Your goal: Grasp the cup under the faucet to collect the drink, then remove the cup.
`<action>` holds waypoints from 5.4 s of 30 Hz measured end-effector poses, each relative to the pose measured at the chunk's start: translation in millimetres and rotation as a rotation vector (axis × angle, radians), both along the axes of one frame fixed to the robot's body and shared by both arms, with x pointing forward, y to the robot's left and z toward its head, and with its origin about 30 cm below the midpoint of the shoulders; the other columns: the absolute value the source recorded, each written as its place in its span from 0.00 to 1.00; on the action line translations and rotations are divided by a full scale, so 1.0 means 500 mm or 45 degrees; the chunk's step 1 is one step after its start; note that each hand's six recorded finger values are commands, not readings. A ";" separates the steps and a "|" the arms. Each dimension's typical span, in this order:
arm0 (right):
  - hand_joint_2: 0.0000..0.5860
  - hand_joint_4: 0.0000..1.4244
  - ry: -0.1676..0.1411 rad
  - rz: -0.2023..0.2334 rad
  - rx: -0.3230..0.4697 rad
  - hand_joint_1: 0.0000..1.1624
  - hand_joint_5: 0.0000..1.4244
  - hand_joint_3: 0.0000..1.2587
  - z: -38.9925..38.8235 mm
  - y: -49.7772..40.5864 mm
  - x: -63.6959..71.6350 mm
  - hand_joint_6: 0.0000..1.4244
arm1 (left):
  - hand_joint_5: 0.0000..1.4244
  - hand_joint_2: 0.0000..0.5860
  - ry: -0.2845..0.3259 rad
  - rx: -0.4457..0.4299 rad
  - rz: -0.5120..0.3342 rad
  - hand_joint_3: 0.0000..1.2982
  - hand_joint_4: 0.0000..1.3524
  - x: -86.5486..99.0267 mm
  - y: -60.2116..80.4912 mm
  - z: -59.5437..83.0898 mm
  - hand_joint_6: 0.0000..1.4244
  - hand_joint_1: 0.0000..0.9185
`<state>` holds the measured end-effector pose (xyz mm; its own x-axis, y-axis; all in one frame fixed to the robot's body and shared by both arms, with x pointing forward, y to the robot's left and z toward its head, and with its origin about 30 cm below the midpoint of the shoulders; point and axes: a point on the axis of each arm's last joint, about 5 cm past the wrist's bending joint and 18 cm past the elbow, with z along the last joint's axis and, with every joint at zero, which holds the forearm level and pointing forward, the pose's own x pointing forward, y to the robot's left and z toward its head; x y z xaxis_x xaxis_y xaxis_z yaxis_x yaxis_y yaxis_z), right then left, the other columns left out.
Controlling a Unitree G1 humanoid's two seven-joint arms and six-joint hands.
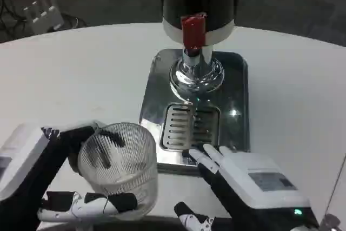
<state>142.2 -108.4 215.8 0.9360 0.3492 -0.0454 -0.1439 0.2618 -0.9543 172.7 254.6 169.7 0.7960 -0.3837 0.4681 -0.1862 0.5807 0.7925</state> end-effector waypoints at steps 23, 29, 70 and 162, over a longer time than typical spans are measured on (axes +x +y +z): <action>0.74 0.00 0.007 -0.046 0.020 0.29 0.00 0.06 0.002 -0.013 -0.012 0.01 | 0.68 0.45 0.006 -0.017 0.013 0.73 0.72 0.008 -0.005 0.002 0.67 0.40; 0.74 0.00 0.004 -0.091 0.064 0.30 0.00 0.06 0.006 -0.023 -0.026 0.01 | 0.68 0.45 0.008 -0.017 0.027 0.73 0.73 0.028 -0.017 0.003 0.68 0.40; 0.74 0.00 0.004 -0.229 0.136 0.30 0.00 0.07 0.011 -0.075 -0.083 0.04 | 0.69 0.45 0.050 0.101 0.237 0.73 0.73 0.280 -0.087 0.027 0.72 0.40; 0.75 0.00 0.006 -0.172 0.187 0.30 0.03 0.10 0.011 -0.079 -0.077 0.09 | 0.19 0.15 -0.057 -0.045 -0.015 0.20 0.15 0.221 -0.024 0.146 0.25 0.00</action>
<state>103.9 -147.7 221.1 0.9746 0.2239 -0.0076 -0.1024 0.4151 -0.9040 283.4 242.3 242.6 0.7695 -0.3754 0.5166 -0.2140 0.6106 0.7625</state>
